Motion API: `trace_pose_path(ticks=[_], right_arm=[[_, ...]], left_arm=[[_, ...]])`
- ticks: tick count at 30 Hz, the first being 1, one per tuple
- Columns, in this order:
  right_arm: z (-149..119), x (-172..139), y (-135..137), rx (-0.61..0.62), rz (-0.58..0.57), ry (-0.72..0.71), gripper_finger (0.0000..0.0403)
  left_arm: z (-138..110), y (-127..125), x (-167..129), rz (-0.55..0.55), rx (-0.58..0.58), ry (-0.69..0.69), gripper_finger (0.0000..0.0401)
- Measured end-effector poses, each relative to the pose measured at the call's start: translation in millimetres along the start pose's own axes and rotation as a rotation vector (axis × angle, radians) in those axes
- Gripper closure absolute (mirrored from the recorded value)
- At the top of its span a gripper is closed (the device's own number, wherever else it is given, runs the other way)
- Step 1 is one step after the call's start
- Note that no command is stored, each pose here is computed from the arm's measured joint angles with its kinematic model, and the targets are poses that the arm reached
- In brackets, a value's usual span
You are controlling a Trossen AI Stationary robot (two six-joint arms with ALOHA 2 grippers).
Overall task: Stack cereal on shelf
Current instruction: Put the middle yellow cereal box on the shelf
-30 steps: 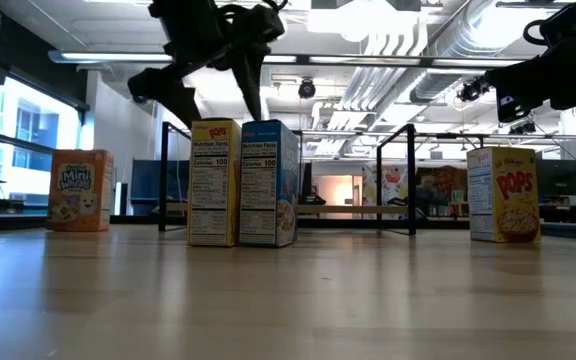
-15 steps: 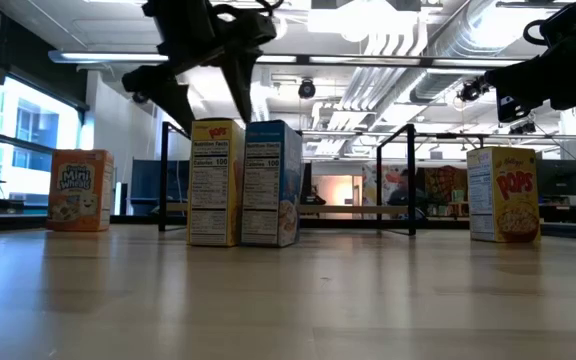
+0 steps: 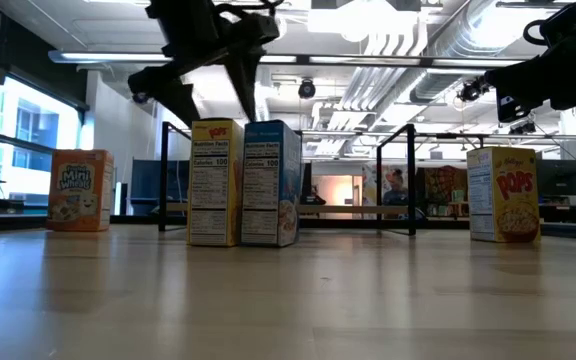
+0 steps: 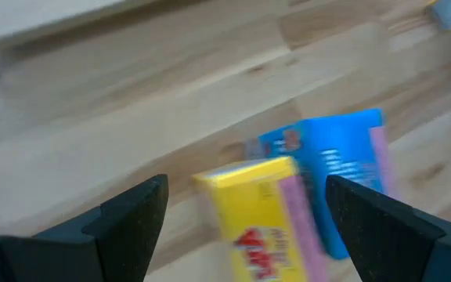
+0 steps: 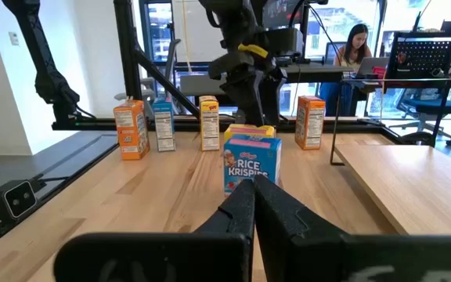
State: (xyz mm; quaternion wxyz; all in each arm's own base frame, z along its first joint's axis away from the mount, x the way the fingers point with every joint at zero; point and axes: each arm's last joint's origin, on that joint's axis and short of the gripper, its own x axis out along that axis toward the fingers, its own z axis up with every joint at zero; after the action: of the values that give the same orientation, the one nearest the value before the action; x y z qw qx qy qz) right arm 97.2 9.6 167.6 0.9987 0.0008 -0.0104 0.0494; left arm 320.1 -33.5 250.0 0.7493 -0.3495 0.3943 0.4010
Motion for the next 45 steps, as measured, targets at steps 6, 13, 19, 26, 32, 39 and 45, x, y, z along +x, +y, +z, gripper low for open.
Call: trace_pose_path(ticks=[6,13,19,26,32,39,45], right_arm=[[0.0,0.0,0.0,0.0,0.0,0.0,0.0402],[0.0,0.0,0.0,0.0,0.0,0.0,0.0402],[0.1,0.0,0.0,0.0,0.0,0.0,0.0402],[-0.2,0.2,0.0,0.0,0.0,0.004,0.0402],[-0.3,0.3,0.0,0.0,0.0,0.005,0.0402],[-0.6,0.4,0.0,0.0,0.0,0.007,0.0402],[-0.5,0.4,0.0,0.0,0.0,0.007,0.0402]], left_arm=[[-2.8,0.3,-1.0,0.008,-0.011,0.006,0.0064],[-7.9,-6.3,6.0,-0.012,0.001,0.034,0.0064],[-10.6,-6.2,10.2,0.01,0.005,0.046,0.0064],[-9.6,-5.4,6.1,-0.006,0.003,0.062,0.0064],[-7.6,-4.1,1.9,-0.006,0.008,0.035,0.0064],[-7.3,-3.7,2.2,0.003,0.01,0.018,0.0064],[-10.5,-5.0,10.3,0.022,0.018,0.031,0.0064]])
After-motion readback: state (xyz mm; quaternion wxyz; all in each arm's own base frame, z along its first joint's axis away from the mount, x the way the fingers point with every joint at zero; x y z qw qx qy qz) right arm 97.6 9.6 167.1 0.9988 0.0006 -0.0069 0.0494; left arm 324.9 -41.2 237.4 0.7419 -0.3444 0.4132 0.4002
